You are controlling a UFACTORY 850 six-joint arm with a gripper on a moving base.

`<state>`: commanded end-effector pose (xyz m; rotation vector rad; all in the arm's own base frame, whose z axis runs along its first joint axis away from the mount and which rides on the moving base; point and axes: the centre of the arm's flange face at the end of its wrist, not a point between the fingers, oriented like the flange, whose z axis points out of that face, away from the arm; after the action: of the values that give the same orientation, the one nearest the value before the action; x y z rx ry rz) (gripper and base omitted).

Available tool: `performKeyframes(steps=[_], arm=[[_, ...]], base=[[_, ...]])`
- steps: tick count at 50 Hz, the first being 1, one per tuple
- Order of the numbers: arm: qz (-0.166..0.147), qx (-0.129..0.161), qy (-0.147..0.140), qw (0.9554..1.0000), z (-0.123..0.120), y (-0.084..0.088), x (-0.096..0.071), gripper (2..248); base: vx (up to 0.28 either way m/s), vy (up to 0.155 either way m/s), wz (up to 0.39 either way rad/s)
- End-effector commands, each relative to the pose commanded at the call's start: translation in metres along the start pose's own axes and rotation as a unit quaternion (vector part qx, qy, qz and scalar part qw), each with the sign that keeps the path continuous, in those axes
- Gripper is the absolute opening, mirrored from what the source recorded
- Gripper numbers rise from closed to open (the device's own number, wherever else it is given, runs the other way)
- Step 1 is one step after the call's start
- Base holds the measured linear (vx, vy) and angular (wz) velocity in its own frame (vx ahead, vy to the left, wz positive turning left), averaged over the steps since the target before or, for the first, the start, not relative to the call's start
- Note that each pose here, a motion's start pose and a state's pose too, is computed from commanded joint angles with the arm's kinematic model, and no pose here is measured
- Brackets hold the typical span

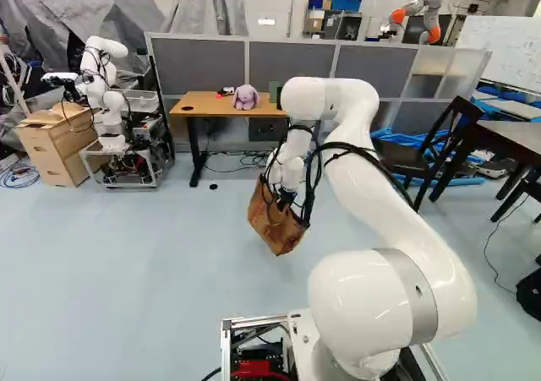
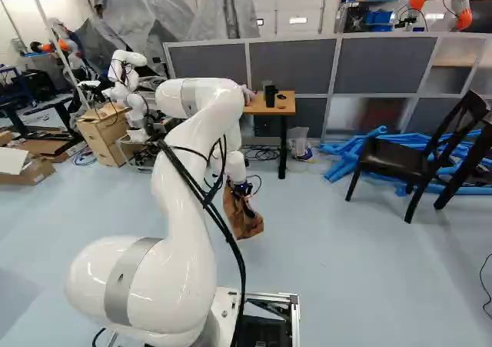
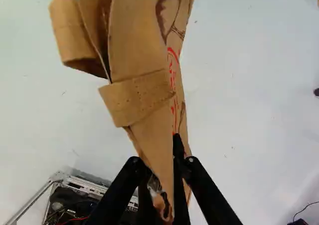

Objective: Pick up the bag on the ground and place it on the table

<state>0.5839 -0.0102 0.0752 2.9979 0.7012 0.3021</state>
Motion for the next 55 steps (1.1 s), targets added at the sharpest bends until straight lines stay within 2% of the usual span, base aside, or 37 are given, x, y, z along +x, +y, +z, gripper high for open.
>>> performKeyframes(steps=[55], arm=[[0.0, -0.015, 0.03, 0.9994, -0.082, 0.001, 0.003, 25]], base=[[0.0, 0.0, 0.0]])
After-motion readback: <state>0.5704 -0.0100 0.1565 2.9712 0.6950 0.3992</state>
